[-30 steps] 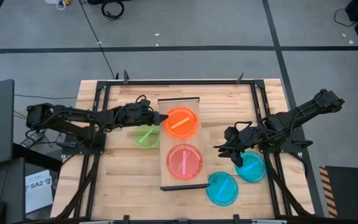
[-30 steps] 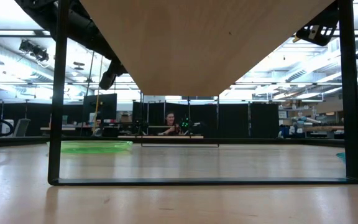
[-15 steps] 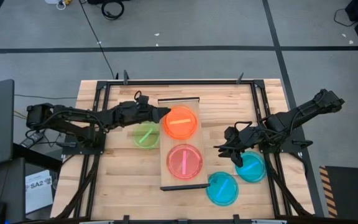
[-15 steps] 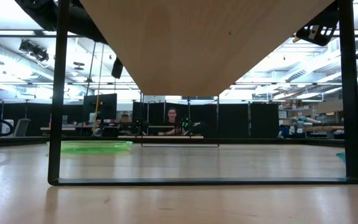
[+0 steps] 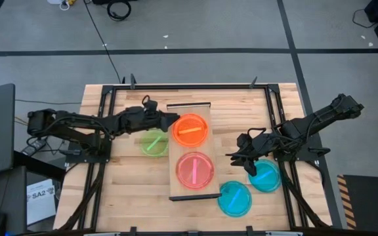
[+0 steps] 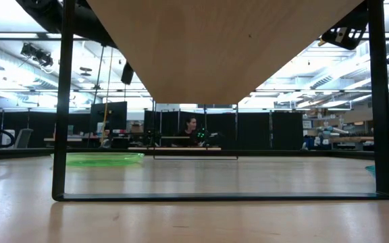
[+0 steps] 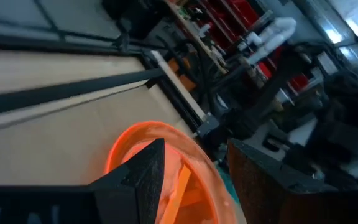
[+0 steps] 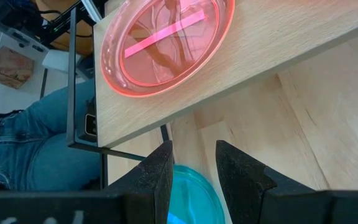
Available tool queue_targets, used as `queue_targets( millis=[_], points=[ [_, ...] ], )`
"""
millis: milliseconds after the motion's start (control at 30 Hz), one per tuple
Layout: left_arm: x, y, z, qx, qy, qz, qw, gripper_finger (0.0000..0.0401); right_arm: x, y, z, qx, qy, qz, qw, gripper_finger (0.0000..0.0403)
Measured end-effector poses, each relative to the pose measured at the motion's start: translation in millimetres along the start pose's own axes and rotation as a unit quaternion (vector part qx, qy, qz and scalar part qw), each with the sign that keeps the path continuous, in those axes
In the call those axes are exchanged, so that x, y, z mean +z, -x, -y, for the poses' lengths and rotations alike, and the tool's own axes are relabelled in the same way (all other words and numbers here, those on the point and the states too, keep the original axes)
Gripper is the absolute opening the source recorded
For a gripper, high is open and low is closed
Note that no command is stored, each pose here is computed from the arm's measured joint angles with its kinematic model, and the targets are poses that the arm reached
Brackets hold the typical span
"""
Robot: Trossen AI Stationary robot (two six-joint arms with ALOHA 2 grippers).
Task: Place and stack plates onto a shelf
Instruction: Stack the top blue plate on top of the pink plate on the shelf
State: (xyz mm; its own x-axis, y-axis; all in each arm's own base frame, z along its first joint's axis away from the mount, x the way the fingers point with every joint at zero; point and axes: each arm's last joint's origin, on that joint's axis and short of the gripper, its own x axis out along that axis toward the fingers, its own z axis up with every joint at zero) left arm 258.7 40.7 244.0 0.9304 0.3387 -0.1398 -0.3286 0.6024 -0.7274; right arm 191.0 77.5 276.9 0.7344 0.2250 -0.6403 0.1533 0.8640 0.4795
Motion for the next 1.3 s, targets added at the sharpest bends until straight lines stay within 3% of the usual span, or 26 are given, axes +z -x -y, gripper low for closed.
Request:
queue_targets(
  millis=[233,600,767,1000,1300],
  points=[
    [1,7,10,-0.056,-0.080,-0.031,0.995,0.0181,-6,0,2,0.010,0.005,-0.049,0.999,0.0129],
    [-25,16,23,-0.093,-0.156,-0.099,0.978,0.0181,-34,9,24,-0.112,0.030,-0.189,0.975,0.0129],
    [-33,20,30,-0.112,-0.172,-0.111,0.972,0.0181,-38,12,27,-0.137,0.070,-0.202,0.967,0.0129],
    [-40,24,36,-0.123,-0.175,-0.119,0.970,0.0181,-49,2,34,-0.121,0.130,-0.217,0.960,0.0129],
    [-42,25,37,-0.125,-0.176,-0.121,0.969,0.0181,-77,-12,57,-0.123,0.123,-0.279,0.944,0.0129]
  ],
)
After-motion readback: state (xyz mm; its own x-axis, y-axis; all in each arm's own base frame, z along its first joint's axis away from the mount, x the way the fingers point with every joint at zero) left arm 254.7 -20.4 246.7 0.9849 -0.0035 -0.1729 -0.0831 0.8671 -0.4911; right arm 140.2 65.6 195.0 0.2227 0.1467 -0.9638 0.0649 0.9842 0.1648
